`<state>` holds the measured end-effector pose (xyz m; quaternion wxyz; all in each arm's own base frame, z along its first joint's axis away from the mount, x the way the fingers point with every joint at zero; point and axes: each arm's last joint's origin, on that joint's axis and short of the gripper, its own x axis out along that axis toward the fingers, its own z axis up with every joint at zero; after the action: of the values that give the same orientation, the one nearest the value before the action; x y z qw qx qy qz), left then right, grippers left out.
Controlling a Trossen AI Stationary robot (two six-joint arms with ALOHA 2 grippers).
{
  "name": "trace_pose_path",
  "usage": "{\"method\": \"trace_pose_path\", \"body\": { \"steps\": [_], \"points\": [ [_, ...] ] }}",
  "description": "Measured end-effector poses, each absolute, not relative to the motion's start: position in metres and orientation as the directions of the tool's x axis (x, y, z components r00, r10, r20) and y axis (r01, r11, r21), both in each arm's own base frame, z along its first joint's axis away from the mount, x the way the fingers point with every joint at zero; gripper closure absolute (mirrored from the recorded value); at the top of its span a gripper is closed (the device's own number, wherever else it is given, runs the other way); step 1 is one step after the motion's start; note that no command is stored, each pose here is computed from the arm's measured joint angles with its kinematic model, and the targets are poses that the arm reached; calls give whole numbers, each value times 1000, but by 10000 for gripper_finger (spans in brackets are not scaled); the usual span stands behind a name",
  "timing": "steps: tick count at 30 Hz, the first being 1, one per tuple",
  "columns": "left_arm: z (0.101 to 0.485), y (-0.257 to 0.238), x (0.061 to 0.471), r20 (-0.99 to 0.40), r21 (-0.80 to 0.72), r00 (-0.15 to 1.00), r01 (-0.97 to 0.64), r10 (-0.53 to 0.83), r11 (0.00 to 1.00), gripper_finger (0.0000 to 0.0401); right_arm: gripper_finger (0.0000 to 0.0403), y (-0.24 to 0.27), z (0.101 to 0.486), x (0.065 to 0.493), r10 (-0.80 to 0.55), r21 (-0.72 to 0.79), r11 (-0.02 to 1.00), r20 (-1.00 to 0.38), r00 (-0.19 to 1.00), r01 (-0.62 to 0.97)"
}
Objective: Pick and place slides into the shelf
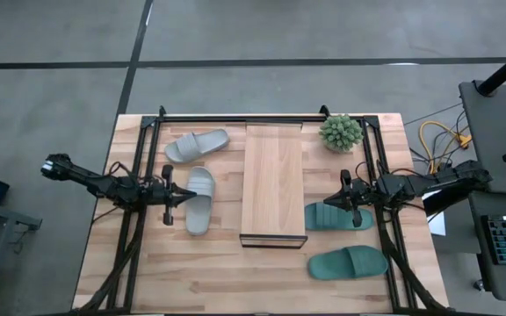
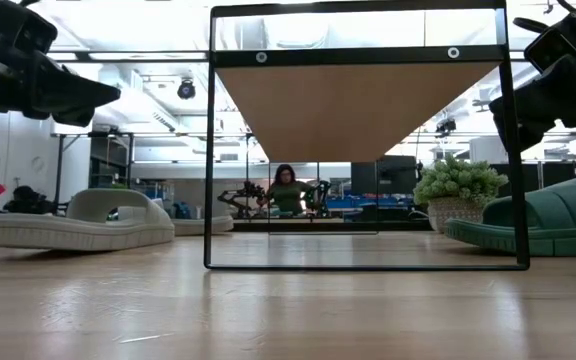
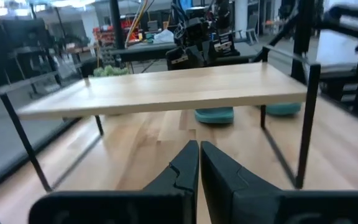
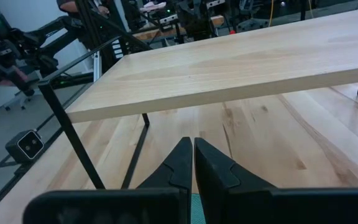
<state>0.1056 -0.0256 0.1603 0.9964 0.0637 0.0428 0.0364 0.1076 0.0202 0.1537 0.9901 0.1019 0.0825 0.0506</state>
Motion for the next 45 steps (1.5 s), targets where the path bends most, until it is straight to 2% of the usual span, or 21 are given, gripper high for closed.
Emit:
{"method": "trace_pose_path", "body": {
  "steps": [3, 12, 15, 20, 24, 28, 35, 39, 43, 45],
  "points": [
    [160, -26, 106, -80, 177, 994, -63, 78, 982, 401, 394, 20, 154, 108, 117, 210, 974, -153, 981, -83],
    [161, -26, 106, -75, 171, 994, -65, 79, 983, 401, 394, 20, 154, 108, 115, 210, 974, -153, 981, -82],
    [163, -25, 106, -57, 163, 992, -103, 114, 981, 401, 394, 18, 154, 108, 51, 214, 977, -144, 988, -20],
    [177, -23, 105, 76, -4, 986, -149, 148, 989, 401, 394, 16, 168, 109, -45, 429, 902, -2, 999, 42],
    [190, -23, 103, 202, -129, 967, -132, 156, 983, 401, 394, 13, 180, 108, -140, 525, 849, 117, 983, 58],
    [197, -22, 101, 271, -165, 949, -121, 163, 979, 401, 394, 11, 187, 106, -210, 554, 829, 182, 961, 76],
    [201, -21, 100, 307, -188, 935, -120, 175, 975, 401, 394, 10, 189, 106, -241, 565, 820, 195, 951, 92],
    [210, -16, 95, 360, -306, 875, -217, 324, 927, 401, 394, 9, 194, 105, -247, 580, 812, 243, 938, 64],
    [221, -7, 85, 388, -624, 742, -225, 547, 748, 401, 394, 7, 202, 101, -303, 615, 787, 319, 898, 47],
    [224, -7, 84, 409, -631, 727, -210, 551, 747, 401, 394, 6, 209, 99, -334, 636, 772, 373, 866, 23]
  ]
}}
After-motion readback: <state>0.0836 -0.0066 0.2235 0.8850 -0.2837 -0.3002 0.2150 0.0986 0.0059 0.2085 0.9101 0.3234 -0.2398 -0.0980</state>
